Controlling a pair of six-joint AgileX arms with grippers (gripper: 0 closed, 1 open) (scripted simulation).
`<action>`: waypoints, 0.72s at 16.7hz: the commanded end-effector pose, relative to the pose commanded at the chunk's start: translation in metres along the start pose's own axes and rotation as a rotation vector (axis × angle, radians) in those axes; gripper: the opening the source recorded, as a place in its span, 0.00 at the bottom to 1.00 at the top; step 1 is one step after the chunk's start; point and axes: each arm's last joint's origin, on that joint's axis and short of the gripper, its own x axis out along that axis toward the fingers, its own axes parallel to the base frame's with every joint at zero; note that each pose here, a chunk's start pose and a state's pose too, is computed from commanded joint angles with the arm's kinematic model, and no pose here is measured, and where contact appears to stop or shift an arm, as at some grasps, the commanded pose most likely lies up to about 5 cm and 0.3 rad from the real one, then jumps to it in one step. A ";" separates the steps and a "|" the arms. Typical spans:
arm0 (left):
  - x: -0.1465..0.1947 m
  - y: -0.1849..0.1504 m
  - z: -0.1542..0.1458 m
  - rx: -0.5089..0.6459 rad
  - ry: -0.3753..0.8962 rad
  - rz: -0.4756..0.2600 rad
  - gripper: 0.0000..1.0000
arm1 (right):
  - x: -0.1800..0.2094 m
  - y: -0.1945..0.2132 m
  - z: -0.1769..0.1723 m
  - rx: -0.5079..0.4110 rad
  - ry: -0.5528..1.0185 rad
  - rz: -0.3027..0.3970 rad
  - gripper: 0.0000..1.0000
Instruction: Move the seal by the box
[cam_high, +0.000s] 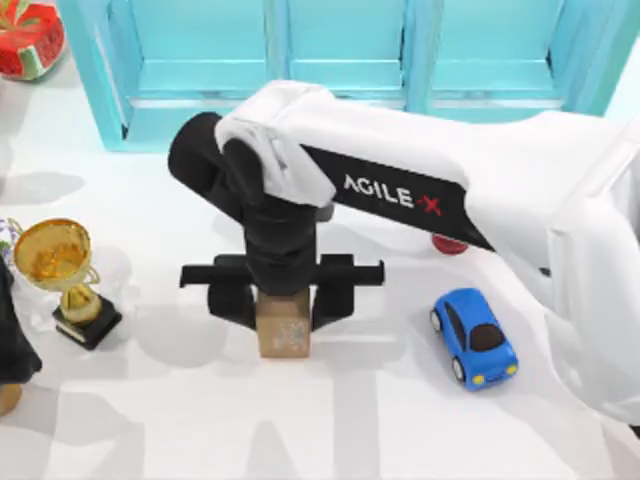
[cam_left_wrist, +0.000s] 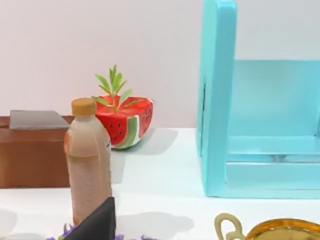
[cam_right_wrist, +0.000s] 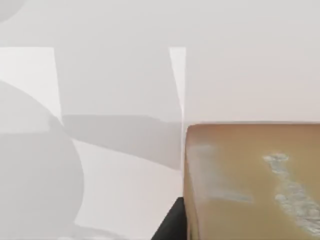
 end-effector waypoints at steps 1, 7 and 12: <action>0.000 0.000 0.000 0.000 0.000 0.000 1.00 | 0.000 0.000 0.000 0.000 0.000 0.000 0.00; 0.000 0.000 0.000 0.000 0.000 0.000 1.00 | -0.009 0.000 0.001 0.001 0.004 -0.003 0.00; 0.000 0.000 0.000 0.000 0.000 0.000 1.00 | -0.047 0.000 0.001 0.004 0.002 -0.001 0.00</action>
